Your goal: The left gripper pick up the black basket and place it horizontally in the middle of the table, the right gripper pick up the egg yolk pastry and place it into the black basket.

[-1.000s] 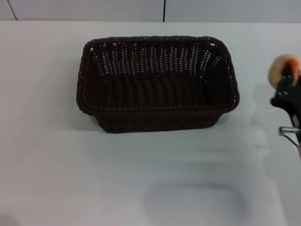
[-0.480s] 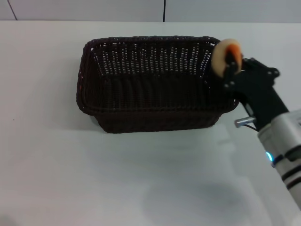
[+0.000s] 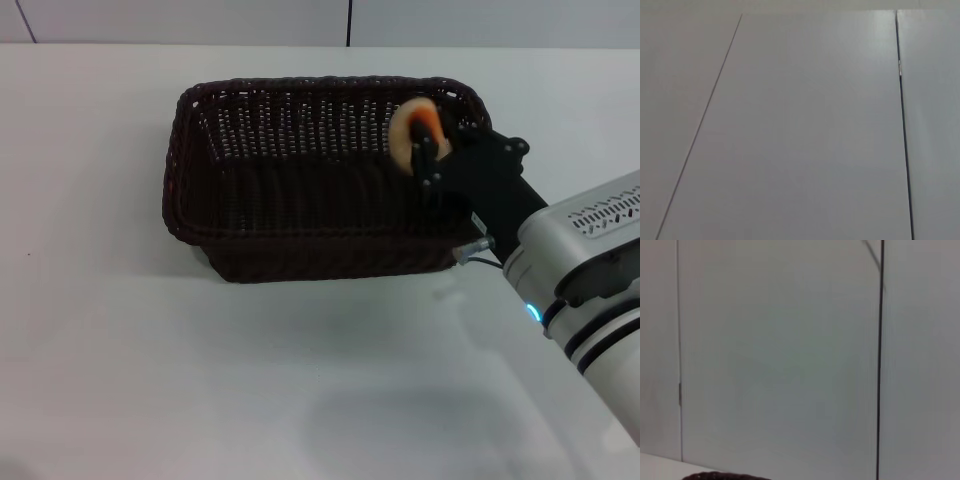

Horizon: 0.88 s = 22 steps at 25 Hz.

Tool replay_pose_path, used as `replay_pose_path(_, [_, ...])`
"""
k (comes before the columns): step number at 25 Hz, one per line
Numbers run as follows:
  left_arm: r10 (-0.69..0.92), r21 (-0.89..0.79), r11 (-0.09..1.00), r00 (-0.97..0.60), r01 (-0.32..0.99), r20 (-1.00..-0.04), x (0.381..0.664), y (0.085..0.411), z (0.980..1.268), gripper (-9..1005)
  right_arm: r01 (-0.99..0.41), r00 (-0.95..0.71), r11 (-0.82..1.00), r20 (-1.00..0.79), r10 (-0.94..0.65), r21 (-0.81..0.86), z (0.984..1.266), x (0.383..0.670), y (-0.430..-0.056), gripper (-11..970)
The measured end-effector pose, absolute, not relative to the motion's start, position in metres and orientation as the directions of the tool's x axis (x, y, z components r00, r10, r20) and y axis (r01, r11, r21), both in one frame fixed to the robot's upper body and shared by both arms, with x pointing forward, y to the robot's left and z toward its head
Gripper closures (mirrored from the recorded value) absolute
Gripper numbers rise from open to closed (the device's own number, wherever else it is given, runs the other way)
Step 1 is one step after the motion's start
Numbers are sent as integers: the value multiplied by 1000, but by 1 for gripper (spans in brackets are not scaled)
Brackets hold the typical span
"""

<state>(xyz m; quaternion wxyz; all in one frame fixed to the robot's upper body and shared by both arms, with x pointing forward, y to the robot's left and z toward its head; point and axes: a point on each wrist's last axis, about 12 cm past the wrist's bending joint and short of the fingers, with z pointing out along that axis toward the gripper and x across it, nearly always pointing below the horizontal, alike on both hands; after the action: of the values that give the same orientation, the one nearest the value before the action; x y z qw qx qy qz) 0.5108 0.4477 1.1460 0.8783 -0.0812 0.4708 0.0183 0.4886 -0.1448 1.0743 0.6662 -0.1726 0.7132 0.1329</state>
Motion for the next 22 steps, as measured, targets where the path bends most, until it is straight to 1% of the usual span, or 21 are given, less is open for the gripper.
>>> replay_pose_path(2, [-45, -126, 986, 557, -109, -829, 510, 448, 1146, 232, -423, -52, 906, -997, -65, -37, 1075, 488, -145, 869])
replay_pose_path(8, [-46, -127, 986, 558, -107, -829, 510, 447, 1146, 231, -387, -51, 922, -997, -52, -28, 1075, 487, -152, 652])
replay_pose_path(11, [-54, -134, 986, 558, -103, -828, 510, 447, 1145, 231, -281, -15, 959, -999, -35, -29, 1077, 485, -171, 560])
replay_pose_path(12, [-62, -140, 985, 557, -100, -828, 510, 447, 1144, 231, -194, 19, 981, -1000, -24, -27, 1080, 484, -188, 529])
replay_pose_path(13, [-62, -140, 985, 557, -100, -828, 510, 447, 1144, 231, -194, 19, 981, -1000, -24, -27, 1080, 484, -188, 499])
replay_pose_path(14, [-64, -142, 985, 556, -99, -828, 510, 447, 1144, 231, -141, 46, 990, -999, -18, -24, 1082, 482, -198, 468])
replay_pose_path(16, [-68, -145, 985, 552, -97, -831, 511, 446, 1143, 231, -48, 96, 999, -995, -16, -21, 1085, 477, -216, 473])
replay_pose_path(17, [-74, -147, 985, 546, -91, -835, 511, 445, 1141, 231, 46, 151, 999, -988, -25, -18, 1089, 472, -232, 473])
replay_pose_path(18, [-74, -147, 985, 546, -91, -835, 511, 445, 1141, 231, 46, 151, 999, -988, -25, -18, 1089, 472, -232, 473])
replay_pose_path(21, [-85, -147, 986, 527, -76, -845, 511, 442, 1137, 231, 171, 226, 985, -972, -57, -18, 1092, 465, -255, 473])
replay_pose_path(22, [-97, -147, 987, 507, -58, -856, 512, 438, 1133, 231, 235, 266, 972, -961, -81, -17, 1094, 461, -266, 473])
